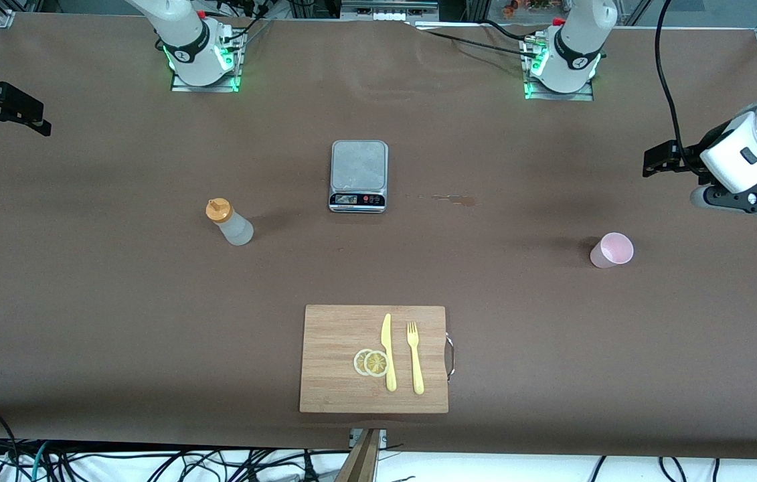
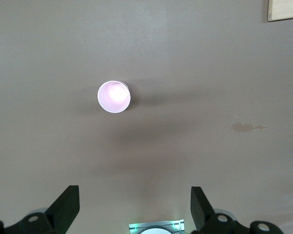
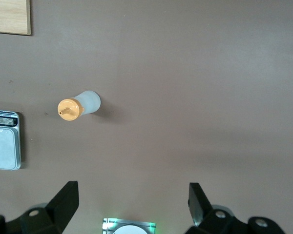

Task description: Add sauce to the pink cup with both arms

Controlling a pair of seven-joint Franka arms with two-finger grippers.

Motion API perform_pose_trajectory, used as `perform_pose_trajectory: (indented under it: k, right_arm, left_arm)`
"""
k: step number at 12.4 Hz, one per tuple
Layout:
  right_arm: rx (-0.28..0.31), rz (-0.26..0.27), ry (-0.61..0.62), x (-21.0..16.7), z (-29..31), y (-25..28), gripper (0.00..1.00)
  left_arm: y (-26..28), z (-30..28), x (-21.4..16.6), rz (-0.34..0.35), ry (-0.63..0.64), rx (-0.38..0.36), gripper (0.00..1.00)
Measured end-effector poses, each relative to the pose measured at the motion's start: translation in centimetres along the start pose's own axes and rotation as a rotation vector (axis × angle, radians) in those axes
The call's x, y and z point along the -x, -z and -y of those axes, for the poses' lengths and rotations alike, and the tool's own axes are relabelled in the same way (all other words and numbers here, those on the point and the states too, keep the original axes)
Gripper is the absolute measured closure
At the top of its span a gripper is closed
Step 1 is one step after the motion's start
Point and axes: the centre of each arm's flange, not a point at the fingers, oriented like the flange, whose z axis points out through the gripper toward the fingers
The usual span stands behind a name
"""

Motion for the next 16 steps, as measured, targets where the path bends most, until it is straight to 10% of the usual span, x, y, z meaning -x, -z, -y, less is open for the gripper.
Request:
perform_pose_trajectory:
  k: [8, 16]
  right_arm:
    - [0.0, 0.0, -0.001, 0.0, 0.0, 0.0, 0.0]
    - [0.0, 0.0, -0.001, 0.0, -0.1, 0.0, 0.0]
  left_arm:
    - [-4.1, 4.9, -2.5, 0.042, 0.079, 0.014, 0.0]
    - [-19.6, 10.5, -5.8, -0.025, 0.091, 0.008, 0.0]
